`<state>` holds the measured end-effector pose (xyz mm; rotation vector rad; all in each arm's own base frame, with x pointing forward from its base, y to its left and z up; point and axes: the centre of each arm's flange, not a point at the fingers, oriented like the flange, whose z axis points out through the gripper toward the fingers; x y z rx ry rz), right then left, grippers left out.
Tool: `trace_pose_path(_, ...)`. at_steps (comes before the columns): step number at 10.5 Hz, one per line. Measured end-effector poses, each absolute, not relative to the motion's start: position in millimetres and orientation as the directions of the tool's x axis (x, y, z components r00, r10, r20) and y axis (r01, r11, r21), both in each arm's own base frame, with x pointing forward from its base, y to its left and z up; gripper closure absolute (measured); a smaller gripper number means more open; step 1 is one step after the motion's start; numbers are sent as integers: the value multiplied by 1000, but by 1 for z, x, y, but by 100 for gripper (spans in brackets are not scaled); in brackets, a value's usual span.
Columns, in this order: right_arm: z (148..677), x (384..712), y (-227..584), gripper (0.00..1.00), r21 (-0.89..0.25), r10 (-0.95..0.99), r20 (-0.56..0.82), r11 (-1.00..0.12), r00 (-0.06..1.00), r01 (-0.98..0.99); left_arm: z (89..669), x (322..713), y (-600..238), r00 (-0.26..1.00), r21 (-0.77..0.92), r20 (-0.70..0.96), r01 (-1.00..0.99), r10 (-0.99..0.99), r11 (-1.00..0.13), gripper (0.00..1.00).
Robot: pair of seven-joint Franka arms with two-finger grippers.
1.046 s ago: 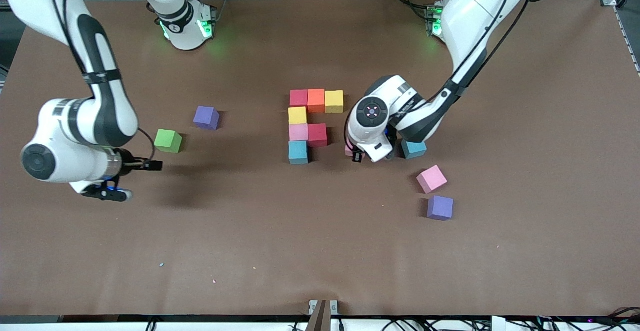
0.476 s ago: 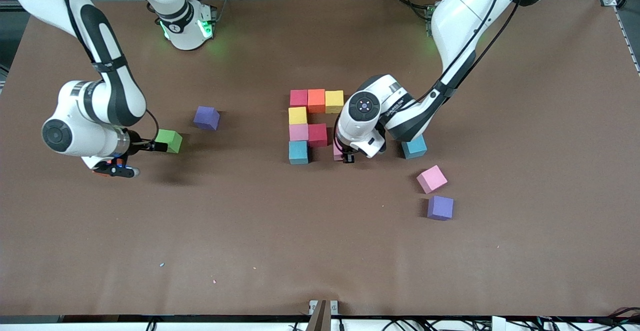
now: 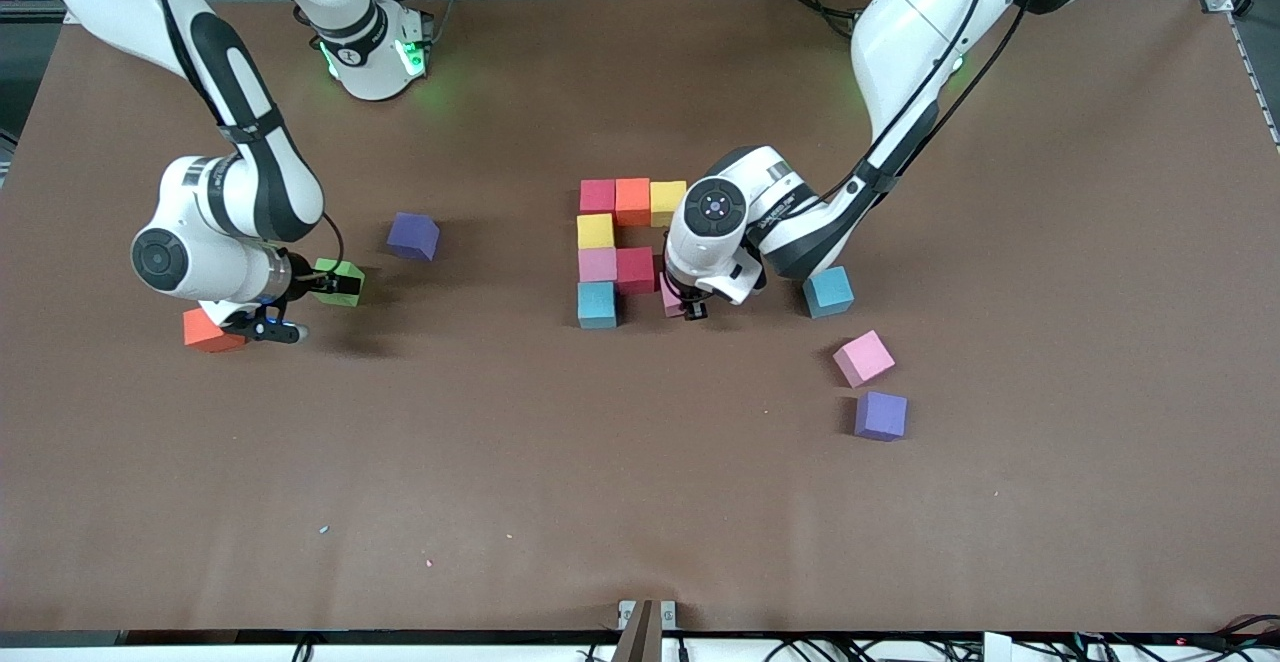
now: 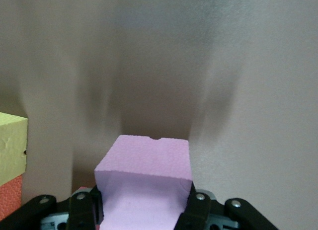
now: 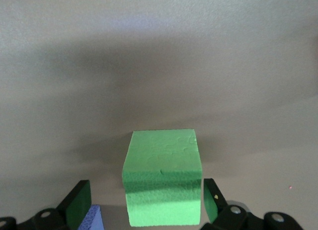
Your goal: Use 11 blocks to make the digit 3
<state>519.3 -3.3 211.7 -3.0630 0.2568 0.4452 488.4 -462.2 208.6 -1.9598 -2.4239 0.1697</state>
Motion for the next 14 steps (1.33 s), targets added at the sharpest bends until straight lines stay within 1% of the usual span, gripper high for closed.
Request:
trace_pose_path(5, 200, 513, 0, 0, -7, -153, -293, -987, 944, -162, 201, 468, -461, -156, -82, -12, 985, 988, 155, 44)
trace_pose_path(11, 190, 511, -6, 0, -15, -118, -297, -992, 948, -128, 213, 456, -471, -132, -78, -33, 989, 991, 129, 44)
trace_pose_path(12, 189, 510, -6, 1, -14, -117, -297, -992, 948, -127, 211, 453, -472, -130, -75, -45, 989, 990, 126, 44)
trace_pose_path(13, 188, 510, -6, 14, -14, -117, -295, -992, 948, -127, 208, 450, -472, -127, -75, -53, 990, 990, 123, 44)
trace_pose_path(14, 187, 510, -6, 30, -14, -117, -293, -992, 949, -126, 205, 447, -472, -125, -75, -60, 990, 990, 121, 44)
